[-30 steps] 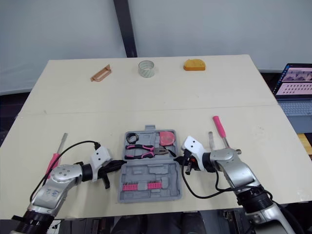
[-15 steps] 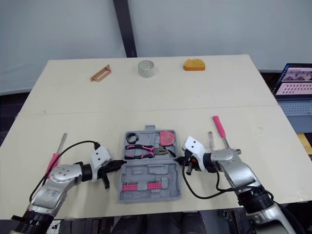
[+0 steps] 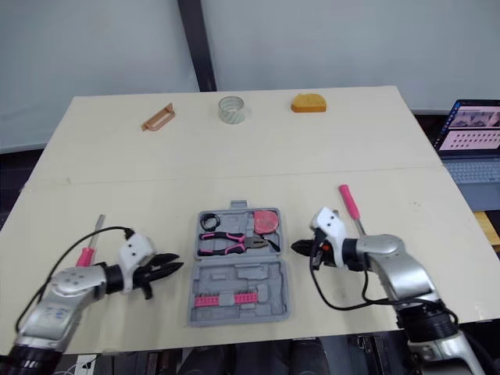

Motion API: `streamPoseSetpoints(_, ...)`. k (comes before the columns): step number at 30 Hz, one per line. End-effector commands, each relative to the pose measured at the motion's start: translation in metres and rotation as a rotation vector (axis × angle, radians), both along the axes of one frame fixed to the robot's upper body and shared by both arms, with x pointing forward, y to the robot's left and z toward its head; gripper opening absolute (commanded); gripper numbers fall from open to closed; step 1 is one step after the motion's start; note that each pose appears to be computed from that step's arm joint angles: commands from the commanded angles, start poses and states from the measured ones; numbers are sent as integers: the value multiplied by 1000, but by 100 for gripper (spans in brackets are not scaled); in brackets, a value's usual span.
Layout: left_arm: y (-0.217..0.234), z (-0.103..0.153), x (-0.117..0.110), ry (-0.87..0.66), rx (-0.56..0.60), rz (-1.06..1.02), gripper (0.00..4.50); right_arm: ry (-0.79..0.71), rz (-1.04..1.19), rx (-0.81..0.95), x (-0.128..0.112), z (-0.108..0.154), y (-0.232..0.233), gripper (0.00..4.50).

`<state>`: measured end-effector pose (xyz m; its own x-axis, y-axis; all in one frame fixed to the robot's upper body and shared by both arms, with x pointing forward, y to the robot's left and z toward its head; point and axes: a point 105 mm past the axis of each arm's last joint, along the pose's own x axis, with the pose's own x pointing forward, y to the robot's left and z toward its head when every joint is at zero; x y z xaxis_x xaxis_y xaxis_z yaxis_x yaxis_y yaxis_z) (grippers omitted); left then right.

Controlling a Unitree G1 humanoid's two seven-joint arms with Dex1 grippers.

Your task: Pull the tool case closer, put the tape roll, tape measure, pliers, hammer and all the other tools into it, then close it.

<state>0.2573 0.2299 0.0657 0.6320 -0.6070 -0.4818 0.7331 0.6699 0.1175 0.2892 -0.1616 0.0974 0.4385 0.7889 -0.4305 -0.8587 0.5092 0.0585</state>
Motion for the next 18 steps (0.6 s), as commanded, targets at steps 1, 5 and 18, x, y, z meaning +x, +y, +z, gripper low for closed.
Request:
streamPoseSetpoints(1,41,34,-11,-34,3,114,336,17,-62,5,-16,25,-41,228)
streamPoseSetpoints(5,95,51,-31,-50,2,302,450,43,-210,-43,-30,32,-100,445)
streamPoseSetpoints(18,211,55,-65,-186,-18,818,450,-72,-649,-62,-28,20,-211,449)
